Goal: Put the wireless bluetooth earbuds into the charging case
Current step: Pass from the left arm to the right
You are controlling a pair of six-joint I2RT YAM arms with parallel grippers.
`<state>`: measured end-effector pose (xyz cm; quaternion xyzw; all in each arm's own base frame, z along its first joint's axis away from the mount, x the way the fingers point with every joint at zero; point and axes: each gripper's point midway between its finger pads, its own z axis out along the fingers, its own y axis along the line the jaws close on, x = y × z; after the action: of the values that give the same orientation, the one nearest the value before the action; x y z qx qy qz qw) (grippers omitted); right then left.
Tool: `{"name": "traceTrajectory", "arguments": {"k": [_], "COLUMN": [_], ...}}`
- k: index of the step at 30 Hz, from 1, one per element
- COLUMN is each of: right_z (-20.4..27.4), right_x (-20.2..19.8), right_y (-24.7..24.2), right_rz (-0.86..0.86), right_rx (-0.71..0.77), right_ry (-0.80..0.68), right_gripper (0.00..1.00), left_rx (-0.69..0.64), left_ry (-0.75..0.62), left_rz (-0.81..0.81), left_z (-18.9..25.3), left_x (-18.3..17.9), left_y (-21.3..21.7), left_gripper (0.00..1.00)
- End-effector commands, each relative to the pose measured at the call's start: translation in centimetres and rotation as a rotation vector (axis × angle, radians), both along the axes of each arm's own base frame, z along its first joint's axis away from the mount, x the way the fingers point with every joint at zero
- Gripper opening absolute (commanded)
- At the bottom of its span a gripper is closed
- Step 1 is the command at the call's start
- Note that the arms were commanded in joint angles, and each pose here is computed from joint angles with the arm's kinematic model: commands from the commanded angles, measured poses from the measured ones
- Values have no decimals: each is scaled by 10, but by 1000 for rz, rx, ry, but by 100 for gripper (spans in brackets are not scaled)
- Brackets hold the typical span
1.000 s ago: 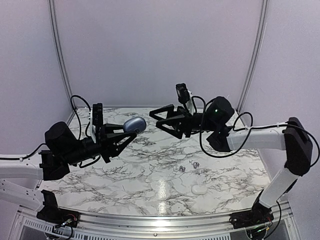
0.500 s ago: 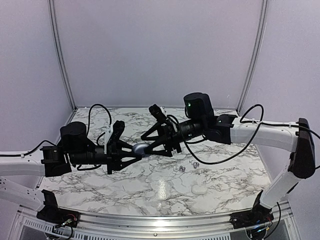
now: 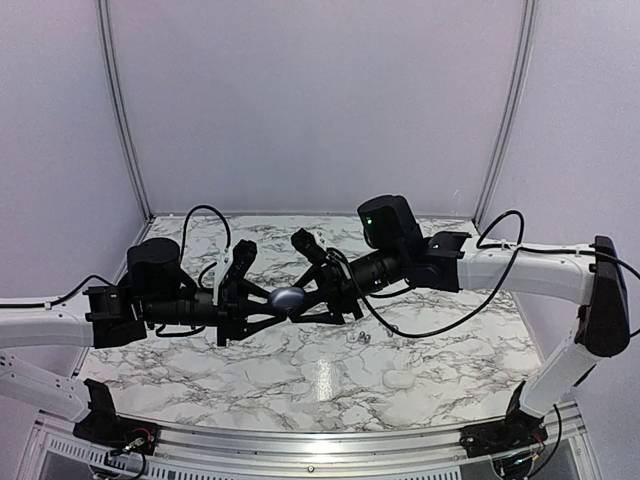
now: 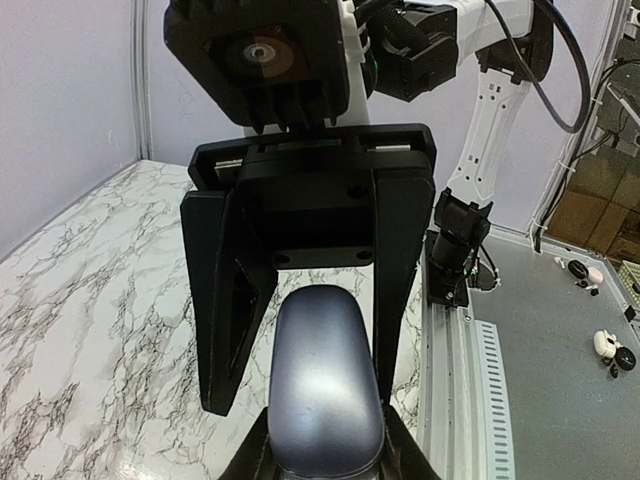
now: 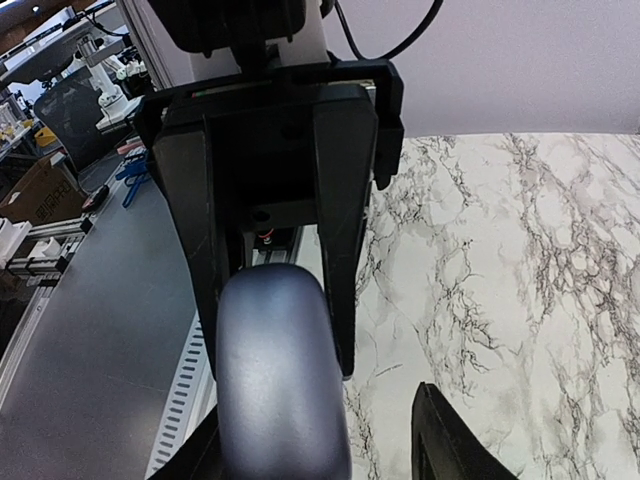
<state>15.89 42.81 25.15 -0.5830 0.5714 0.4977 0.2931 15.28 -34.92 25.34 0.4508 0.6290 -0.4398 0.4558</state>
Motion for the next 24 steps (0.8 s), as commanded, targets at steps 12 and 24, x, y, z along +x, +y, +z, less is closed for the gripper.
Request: {"name": "traceTrajectory", "arguments": {"k": [12, 24], "right_z": [13, 40], "right_x": [-5, 0], "right_y": [-4, 1], "right_rz": [3, -32], "right_rx": [11, 161], "right_ry": [-34, -11], "right_gripper": [16, 1], "left_rx": [72, -81], "left_ry": [-16, -68], "left_rz": [12, 91], "left_z": [-3, 23], "left_x": [8, 14], "left_y": [3, 15], "left_gripper": [16, 45]}}
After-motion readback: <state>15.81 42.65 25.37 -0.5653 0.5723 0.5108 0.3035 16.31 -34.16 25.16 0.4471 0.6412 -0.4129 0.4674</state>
